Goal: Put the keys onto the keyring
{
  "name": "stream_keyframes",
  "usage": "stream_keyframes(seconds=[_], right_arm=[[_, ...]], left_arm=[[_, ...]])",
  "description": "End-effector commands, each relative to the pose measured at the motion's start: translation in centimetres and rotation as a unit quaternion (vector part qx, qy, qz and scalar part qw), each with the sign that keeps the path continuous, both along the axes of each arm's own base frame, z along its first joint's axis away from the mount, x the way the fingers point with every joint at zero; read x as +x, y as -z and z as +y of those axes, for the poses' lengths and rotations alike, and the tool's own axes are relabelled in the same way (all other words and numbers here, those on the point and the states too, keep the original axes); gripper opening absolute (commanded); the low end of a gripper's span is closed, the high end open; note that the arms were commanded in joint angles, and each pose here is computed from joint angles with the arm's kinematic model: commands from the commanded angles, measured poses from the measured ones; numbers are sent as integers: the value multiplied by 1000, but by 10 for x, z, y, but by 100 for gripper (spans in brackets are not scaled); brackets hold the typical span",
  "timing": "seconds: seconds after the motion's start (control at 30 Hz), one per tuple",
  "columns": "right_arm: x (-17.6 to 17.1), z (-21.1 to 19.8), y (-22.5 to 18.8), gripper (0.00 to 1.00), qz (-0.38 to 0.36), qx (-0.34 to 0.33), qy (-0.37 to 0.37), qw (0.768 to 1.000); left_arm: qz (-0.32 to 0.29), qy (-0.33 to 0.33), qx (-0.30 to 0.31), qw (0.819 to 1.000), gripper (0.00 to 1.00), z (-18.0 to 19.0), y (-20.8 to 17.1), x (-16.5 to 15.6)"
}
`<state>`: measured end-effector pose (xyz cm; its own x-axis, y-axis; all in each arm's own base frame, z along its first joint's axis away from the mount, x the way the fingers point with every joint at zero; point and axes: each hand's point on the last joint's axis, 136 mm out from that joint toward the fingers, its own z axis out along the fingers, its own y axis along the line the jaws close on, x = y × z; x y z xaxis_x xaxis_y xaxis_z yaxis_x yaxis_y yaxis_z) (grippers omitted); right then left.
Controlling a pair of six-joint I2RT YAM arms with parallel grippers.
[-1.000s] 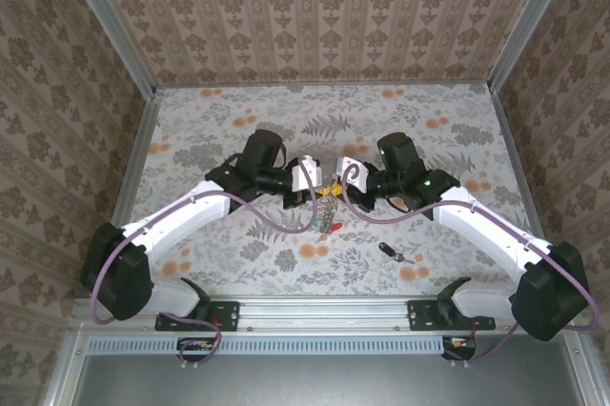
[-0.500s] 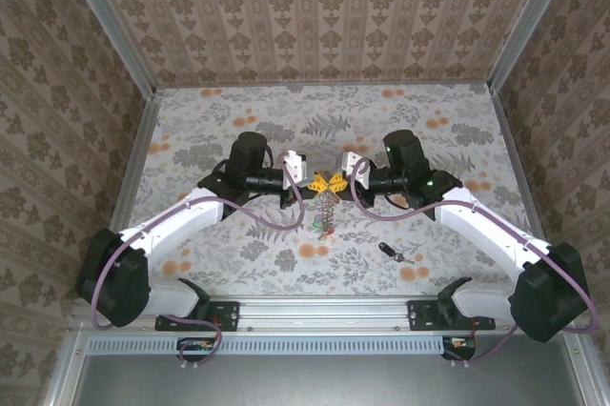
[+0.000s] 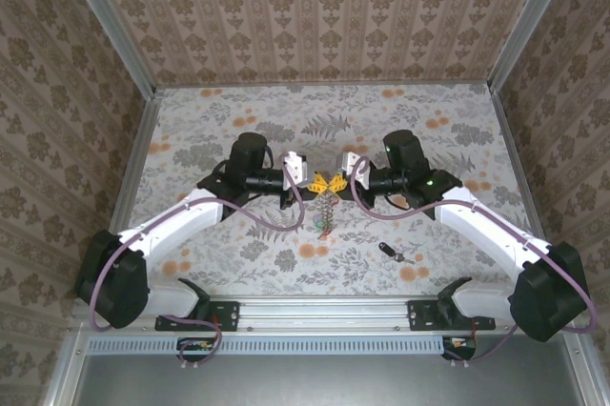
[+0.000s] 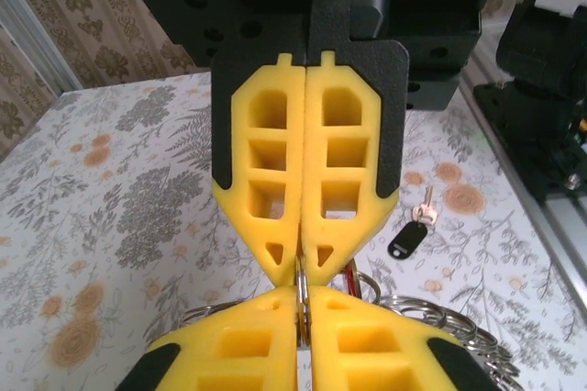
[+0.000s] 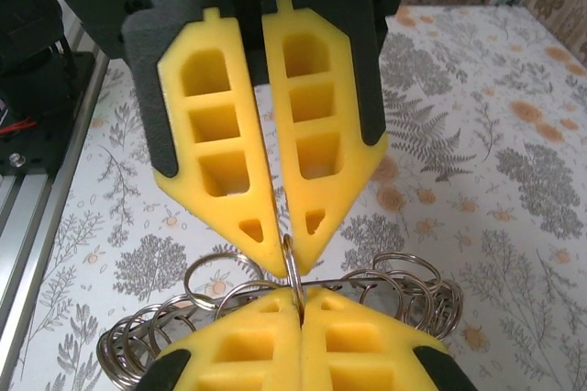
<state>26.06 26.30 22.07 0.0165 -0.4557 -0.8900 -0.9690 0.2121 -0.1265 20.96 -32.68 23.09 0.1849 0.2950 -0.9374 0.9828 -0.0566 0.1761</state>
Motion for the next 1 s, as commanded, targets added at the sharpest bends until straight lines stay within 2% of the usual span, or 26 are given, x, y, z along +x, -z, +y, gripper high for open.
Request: stream_keyframes(seconds=[0.0, 0.13, 0.3, 0.8, 0.97], right_arm=[[6, -2, -5, 0, -10, -26, 16, 999], [6, -2, -3, 0, -11, -45, 22, 999], [5, 0, -3, 0, -16, -56, 23, 998], [3, 3, -5, 0, -22, -62, 19, 998], [1, 4, -5, 0, -20, -62, 16, 998]], left_arm=[[-33, -13, 28, 999, 13, 6, -4, 2], [-47, -25, 50, 997, 18, 6, -1, 6], [-56, -20, 62, 996, 20, 1, 0, 7], [-52, 3, 79, 996, 19, -6, 5, 3], [-52, 5, 80, 995, 13, -7, 4, 4]])
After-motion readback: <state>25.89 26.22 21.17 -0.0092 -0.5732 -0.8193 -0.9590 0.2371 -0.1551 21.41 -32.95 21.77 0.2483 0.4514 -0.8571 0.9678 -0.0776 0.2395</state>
